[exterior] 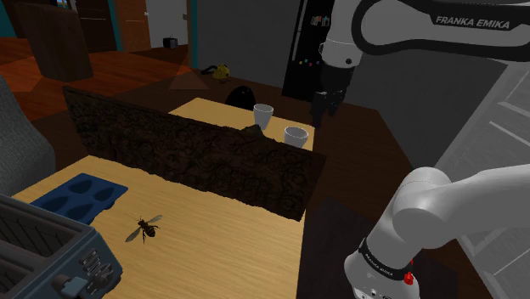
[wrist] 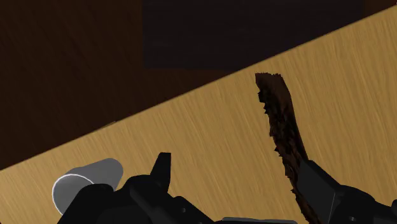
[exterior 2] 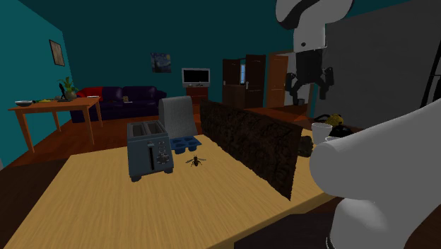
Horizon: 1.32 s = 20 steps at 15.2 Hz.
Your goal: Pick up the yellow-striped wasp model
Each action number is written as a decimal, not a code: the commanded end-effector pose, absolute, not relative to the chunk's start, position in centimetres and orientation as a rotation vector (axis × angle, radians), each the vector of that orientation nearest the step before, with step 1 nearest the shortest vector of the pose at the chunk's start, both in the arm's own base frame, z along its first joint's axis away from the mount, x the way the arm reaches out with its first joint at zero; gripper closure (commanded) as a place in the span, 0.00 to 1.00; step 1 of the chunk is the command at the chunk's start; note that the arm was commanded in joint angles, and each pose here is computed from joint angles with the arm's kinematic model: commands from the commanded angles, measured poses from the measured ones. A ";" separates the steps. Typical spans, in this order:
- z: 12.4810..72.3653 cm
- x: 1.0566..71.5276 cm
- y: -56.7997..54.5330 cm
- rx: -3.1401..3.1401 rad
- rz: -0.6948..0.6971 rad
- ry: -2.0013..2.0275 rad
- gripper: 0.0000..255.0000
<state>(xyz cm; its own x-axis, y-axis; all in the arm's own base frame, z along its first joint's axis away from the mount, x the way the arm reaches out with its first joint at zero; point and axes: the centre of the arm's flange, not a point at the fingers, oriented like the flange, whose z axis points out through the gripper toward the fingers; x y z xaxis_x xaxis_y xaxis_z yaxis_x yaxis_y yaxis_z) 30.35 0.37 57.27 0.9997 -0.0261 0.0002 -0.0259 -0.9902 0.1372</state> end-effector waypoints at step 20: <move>44.0 35.4 21.1 2.929 0.048 -0.619 0.00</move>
<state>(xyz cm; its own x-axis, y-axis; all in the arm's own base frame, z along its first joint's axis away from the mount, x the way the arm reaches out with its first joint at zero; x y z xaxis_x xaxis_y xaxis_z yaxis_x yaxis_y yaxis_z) 34.78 19.83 44.86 0.9250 -0.3752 0.0605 -0.3801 -0.9137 0.1438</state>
